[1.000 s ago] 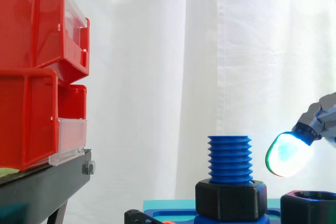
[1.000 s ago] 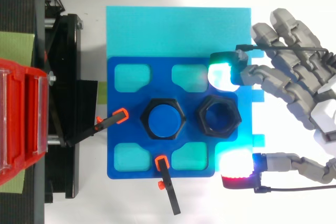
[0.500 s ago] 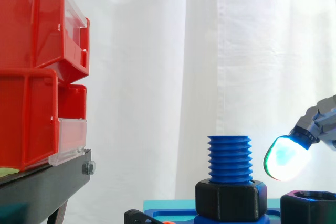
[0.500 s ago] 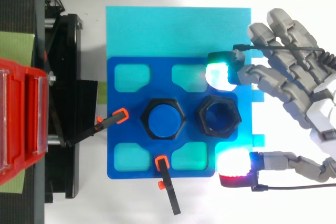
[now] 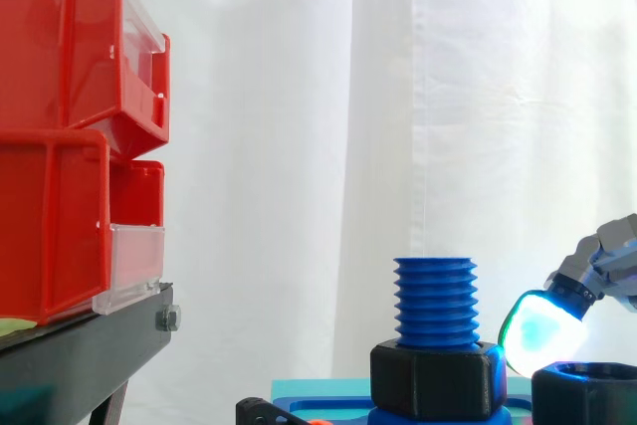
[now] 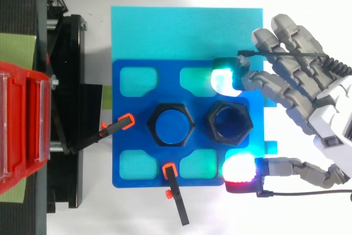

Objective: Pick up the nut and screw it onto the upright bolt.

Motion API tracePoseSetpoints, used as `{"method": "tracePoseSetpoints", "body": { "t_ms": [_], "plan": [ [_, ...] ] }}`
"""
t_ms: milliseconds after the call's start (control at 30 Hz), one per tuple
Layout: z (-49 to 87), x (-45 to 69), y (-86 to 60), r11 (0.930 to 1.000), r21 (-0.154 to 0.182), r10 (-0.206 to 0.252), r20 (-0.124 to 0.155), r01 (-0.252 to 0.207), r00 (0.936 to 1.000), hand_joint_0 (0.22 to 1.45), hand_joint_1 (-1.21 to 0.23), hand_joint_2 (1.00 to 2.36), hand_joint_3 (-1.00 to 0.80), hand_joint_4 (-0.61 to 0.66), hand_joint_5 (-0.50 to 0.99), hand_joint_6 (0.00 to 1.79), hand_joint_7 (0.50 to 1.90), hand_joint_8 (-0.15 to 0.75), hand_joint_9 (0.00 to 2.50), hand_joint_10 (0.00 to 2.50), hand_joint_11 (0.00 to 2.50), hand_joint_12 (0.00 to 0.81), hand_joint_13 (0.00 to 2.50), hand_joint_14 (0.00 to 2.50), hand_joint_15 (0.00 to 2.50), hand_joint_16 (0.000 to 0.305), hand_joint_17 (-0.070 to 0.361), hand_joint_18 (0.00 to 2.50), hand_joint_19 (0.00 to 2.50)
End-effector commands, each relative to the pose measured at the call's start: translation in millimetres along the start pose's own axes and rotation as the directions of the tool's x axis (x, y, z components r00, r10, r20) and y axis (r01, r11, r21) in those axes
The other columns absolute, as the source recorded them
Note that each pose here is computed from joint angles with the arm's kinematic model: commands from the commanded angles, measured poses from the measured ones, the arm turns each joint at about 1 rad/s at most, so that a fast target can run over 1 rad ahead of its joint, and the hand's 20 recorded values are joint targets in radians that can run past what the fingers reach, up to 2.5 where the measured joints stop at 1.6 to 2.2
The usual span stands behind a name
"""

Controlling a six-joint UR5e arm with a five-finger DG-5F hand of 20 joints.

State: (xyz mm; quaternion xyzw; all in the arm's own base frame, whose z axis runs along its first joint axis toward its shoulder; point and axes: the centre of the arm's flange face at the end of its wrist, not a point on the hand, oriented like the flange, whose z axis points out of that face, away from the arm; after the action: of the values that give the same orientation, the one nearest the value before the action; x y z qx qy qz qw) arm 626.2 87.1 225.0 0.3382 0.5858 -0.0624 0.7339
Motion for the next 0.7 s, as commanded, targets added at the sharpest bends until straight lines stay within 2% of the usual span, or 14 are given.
{"method": "tracePoseSetpoints", "body": {
  "t_ms": [0,433,667],
  "plan": [
    [-0.3,0.7,-0.8,1.0,0.001,-0.006,-0.003,0.006,1.0,0.31,-0.74,1.0,-0.5,0.17,-0.3,0.5,0.68,0.281,0.0,0.0,0.0,0.409,0.0,0.0,0.0,0.058,0.13,0.0,0.0],
    [-0.7,1.1,-4.8,0.9993,-0.001,-0.039,-0.02,0.039,0.999,0.35,-0.73,1.0,-0.5,0.17,-0.3,0.5,0.69,0.275,0.0,0.0,0.0,0.394,0.0,0.0,0.0,0.055,0.123,0.0,0.0],
    [-0.7,1.1,-4.8,0.9991,-0.001,-0.042,-0.02,0.042,0.9989,0.39,-0.69,1.0,-0.5,0.18,-0.3,0.5,0.71,0.276,0.03,0.0,0.0,0.373,0.0,0.0,0.0,0.051,0.114,0.0,0.0]
  ]
}}
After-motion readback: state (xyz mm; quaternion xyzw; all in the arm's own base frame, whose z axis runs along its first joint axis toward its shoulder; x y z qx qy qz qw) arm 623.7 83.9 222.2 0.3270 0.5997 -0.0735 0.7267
